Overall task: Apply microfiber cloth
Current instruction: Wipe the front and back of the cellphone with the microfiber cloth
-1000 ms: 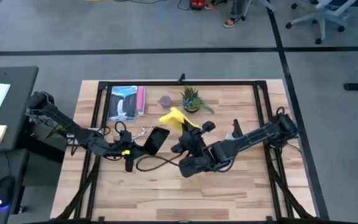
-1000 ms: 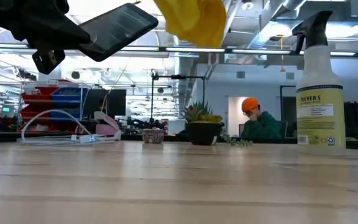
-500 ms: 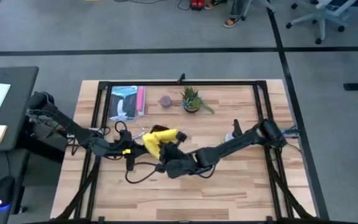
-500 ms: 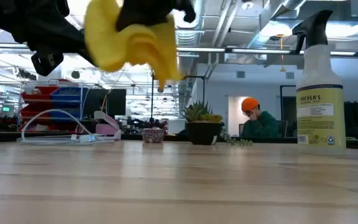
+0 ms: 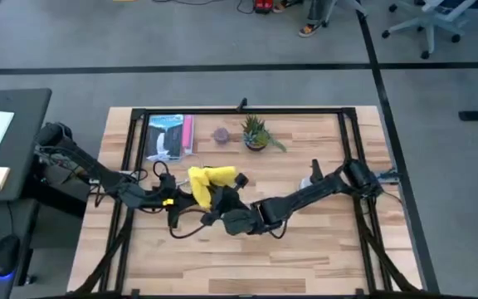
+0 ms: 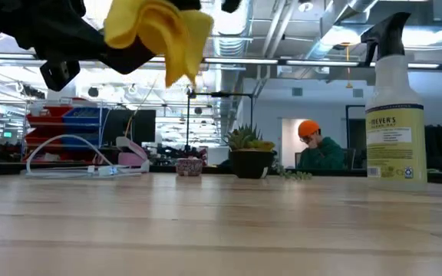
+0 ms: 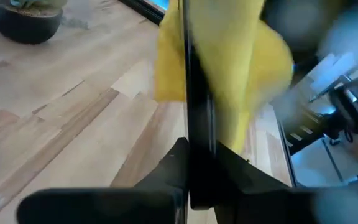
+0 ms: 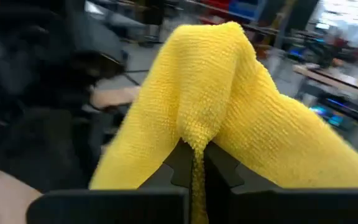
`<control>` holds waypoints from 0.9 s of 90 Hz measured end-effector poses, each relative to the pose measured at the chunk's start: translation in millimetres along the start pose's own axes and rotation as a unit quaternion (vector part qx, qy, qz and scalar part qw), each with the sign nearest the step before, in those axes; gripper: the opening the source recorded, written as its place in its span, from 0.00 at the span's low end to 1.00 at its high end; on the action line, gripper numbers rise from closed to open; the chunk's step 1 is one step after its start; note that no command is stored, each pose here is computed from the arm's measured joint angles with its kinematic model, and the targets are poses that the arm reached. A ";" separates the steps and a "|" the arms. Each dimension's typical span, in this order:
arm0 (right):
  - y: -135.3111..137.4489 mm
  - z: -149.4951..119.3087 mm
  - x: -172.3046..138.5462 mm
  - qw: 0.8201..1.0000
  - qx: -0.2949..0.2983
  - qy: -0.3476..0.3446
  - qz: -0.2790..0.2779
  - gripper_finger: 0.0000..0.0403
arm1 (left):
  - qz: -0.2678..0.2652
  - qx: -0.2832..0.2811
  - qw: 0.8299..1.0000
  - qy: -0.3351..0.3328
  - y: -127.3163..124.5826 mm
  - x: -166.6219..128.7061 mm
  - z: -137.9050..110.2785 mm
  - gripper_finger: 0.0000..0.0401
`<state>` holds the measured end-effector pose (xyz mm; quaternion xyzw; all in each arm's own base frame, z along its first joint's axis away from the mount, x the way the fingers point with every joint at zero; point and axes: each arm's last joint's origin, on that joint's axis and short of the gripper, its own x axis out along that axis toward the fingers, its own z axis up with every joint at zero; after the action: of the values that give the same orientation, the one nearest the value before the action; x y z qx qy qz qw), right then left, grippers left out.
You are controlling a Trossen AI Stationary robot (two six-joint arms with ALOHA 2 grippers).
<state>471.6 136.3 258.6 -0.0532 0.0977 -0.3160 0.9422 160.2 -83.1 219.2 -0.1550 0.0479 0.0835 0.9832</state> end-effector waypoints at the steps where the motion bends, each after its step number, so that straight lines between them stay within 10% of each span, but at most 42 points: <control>1: 0.5 -0.7 1.0 1.000 0.002 0.001 0.011 0.00 | 0.000 0.000 1.000 0.000 0.0 0.0 -0.1 0.04; 19: -3.0 -9.2 15.1 0.996 0.026 0.033 0.080 0.00 | 0.005 0.003 1.000 0.001 0.4 0.0 -0.7 0.04; 50: -10.5 1.4 -4.5 0.982 -0.108 0.013 -0.151 0.00 | 0.005 -0.004 1.000 0.002 0.6 0.1 -0.8 0.04; 81: 3.4 -27.0 -3.3 0.990 -0.099 0.085 0.049 0.00 | 0.006 0.003 1.000 0.008 1.0 0.0 -2.2 0.04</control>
<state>465.1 139.9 232.2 -0.1138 0.2107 -0.2617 0.9350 159.9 -82.8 216.8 -0.1525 0.0566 0.0884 0.9827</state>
